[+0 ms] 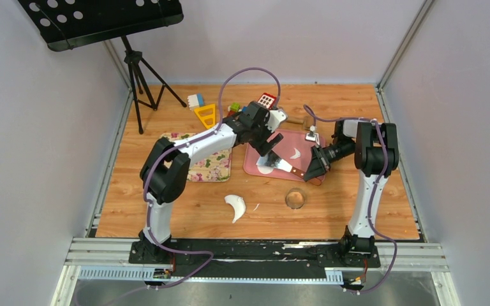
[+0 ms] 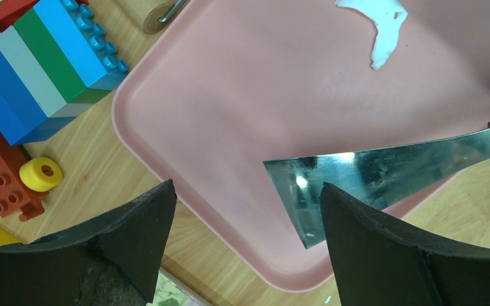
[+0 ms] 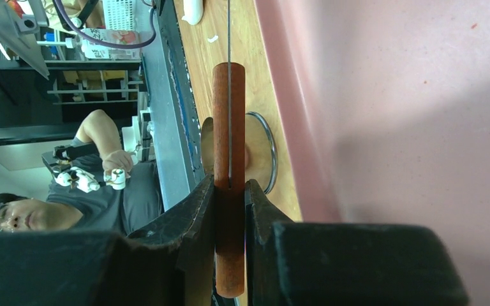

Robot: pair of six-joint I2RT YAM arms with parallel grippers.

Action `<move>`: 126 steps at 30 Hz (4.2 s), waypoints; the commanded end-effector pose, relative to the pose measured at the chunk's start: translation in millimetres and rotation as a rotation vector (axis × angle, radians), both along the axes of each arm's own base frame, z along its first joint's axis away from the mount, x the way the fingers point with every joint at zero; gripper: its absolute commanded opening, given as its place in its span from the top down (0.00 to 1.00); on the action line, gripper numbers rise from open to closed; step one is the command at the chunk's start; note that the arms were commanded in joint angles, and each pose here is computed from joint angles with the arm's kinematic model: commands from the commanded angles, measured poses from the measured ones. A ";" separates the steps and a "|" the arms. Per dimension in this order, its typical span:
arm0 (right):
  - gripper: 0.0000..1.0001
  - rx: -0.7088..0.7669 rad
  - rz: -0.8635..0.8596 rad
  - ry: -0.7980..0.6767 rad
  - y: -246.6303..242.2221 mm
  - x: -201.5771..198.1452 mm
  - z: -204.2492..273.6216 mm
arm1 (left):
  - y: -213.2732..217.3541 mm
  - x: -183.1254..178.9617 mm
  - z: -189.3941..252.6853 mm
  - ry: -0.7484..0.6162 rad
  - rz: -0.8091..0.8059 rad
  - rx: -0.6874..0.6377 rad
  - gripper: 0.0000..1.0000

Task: Roll out the dumpling wrappers from the dough
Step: Place the spatula on the work surface, then pick up the spatula from the work surface.

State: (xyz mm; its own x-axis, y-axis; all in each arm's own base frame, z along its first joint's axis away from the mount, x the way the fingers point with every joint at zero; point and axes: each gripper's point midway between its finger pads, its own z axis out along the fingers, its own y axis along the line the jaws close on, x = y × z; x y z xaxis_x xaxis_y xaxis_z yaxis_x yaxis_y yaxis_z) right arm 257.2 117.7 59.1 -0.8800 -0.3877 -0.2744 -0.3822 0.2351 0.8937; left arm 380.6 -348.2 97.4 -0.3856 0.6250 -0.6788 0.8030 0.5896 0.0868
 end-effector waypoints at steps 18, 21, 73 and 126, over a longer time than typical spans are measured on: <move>1.00 0.040 0.046 0.030 11.7 -4.8 -12.0 | -8.3 2.9 -27.3 0.021 0.009 0.045 0.14; 1.00 0.041 0.039 0.035 11.8 -1.7 -13.4 | -7.0 1.3 -33.7 0.030 0.007 0.056 0.14; 0.26 -0.395 0.082 -0.411 -52.5 78.2 38.4 | 5.0 -32.9 -63.2 0.100 -0.012 0.065 0.16; 0.37 -0.275 0.050 -0.499 -13.5 37.5 47.3 | -5.0 -63.0 -103.4 0.233 -0.054 0.101 1.00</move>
State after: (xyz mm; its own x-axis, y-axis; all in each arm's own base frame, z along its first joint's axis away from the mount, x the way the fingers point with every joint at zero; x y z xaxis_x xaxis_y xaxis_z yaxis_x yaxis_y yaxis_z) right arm 290.2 98.1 90.7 -0.6887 -0.5576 -0.4635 -0.7173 0.4306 0.5478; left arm 342.1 -369.5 32.3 -0.4431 0.6553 -0.6117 0.8402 0.5415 -0.0285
